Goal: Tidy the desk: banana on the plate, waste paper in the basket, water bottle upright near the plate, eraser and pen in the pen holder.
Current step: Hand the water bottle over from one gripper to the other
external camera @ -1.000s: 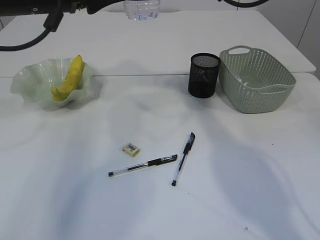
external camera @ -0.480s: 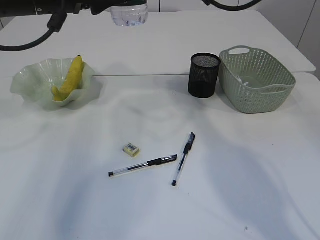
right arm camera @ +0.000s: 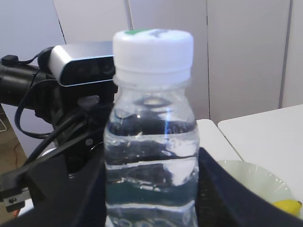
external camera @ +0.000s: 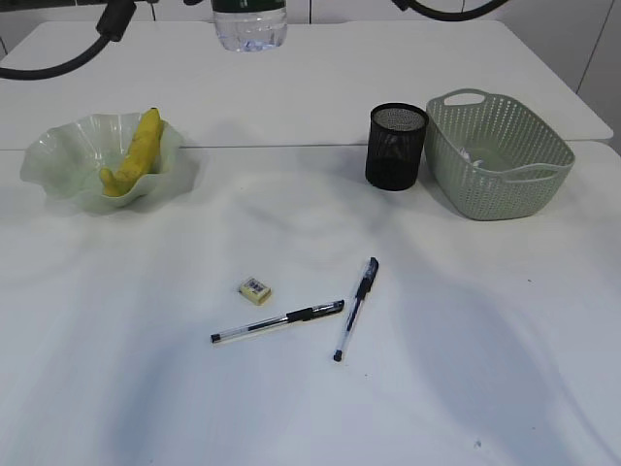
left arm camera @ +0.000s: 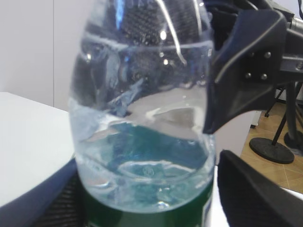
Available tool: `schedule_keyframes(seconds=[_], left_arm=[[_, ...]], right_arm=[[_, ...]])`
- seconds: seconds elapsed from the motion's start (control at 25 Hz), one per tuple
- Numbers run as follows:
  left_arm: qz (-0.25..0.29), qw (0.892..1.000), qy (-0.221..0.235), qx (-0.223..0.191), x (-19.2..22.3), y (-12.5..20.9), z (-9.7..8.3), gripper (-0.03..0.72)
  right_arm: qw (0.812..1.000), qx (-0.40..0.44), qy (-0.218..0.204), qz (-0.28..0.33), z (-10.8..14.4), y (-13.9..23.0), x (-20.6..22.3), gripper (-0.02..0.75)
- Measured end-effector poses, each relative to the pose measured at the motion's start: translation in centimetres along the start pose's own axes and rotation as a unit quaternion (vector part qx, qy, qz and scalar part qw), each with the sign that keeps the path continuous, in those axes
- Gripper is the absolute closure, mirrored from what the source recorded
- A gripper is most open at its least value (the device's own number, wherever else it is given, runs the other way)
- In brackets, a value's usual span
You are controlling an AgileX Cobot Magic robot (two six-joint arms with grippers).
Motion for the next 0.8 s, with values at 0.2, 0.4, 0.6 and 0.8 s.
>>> schedule_keyframes(seconds=[0.2, 0.4, 0.6, 0.8], left_arm=[[0.0, 1.0, -0.001, 0.0, 0.0, 0.0, 0.02, 0.113], [0.0, 1.0, -0.001, 0.0, 0.05, 0.0, -0.02, 0.115], [0.001, 1.0, 0.003, 0.001, 0.38, -0.05, -0.36, 0.125], [0.002, 1.0, -0.001, 0.001, 0.43, -0.01, -0.28, 0.168]], right_arm=[[1.0, 0.0, 0.0, 0.0, 0.0, 0.0, 0.0, 0.381], [1.0, 0.0, -0.001, 0.0, 0.05, 0.01, 0.08, 0.381], [1.0, 0.0, -0.009, 0.003, 0.5, 0.08, 0.61, 0.381], [1.0, 0.0, -0.011, 0.003, 0.59, 0.1, 0.7, 0.381]])
Point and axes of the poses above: a point on each arm's last joint axis where the gripper is mounted, x pointing out along that axis toward the gripper, z along the wrist's bending axis when the last joint is at zero, y = z × x, the point moved 5 cm from there along x, pointing out along that axis toward the gripper, and after that the axes turned 11 degrees about x, right-handed, at the moved point
